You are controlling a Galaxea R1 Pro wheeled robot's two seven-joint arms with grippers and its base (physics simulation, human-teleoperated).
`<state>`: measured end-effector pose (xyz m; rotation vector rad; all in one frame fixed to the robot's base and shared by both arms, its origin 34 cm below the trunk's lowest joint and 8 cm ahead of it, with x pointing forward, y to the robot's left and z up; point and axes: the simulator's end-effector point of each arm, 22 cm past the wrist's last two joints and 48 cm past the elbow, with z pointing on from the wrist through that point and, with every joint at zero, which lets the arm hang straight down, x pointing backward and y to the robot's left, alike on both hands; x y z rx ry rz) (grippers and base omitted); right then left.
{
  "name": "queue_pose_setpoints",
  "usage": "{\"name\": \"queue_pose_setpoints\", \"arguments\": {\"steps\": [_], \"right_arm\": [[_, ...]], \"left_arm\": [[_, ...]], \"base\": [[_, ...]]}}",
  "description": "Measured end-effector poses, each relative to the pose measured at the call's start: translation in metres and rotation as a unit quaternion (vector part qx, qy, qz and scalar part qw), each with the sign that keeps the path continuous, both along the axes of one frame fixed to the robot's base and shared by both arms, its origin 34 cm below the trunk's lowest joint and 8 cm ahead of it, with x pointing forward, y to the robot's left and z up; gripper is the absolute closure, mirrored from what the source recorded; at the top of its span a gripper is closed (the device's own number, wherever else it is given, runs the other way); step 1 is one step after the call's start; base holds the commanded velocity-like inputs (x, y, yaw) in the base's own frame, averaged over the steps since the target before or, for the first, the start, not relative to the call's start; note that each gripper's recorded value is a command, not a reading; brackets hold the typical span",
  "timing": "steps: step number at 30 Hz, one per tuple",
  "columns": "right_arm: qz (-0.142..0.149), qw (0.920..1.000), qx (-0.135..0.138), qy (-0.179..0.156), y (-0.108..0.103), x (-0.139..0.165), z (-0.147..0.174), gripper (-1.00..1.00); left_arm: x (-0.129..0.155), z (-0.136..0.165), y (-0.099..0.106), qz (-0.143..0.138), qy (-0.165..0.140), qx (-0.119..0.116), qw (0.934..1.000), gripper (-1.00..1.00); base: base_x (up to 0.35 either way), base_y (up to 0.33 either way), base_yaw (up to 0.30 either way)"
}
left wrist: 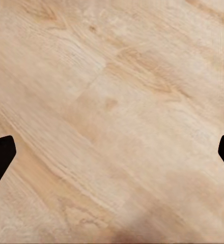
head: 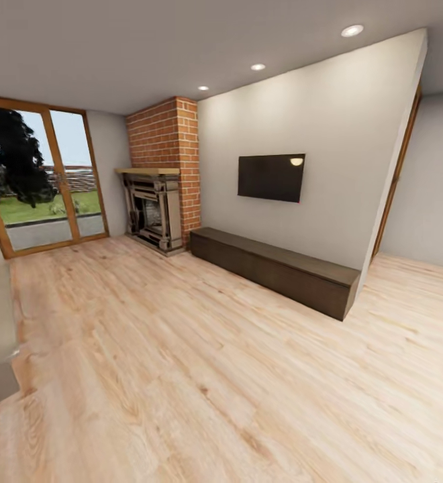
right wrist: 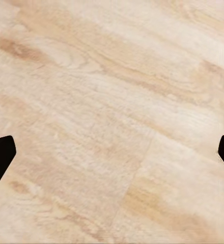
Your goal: Pick up the poster from the kitchen countertop and hang it on one of the wall nails in the kitchen.
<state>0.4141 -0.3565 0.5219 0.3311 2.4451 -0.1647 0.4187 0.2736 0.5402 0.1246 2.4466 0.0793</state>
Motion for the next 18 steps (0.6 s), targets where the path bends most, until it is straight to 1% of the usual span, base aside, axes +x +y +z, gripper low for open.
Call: {"name": "queue_pose_setpoints", "arguments": {"steps": [13, 16, 18], "right_arm": [[0.0, 1.0, 0.0, 0.0, 0.0, 0.0, 0.0, -1.0], [-0.001, 1.0, 0.0, 0.0, 0.0, -0.0001, 0.0, -1.0], [0.0, 1.0, 0.0, 0.0, 0.0001, 0.0, 0.0, -1.0]], "left_arm": [[0.0003, 0.0002, 0.0, 0.0, -0.001, 0.0, 1.0, -1.0], [0.0003, 0.0002, 0.0, 0.0, -0.001, 0.0, 1.0, -1.0], [0.0004, 0.0002, 0.0, 0.0, -0.001, 0.0, 1.0, -1.0]], "base": [[0.331, -0.003, -0.298], [0.331, 0.0, -0.242], [0.331, 0.0, -0.139]]}}
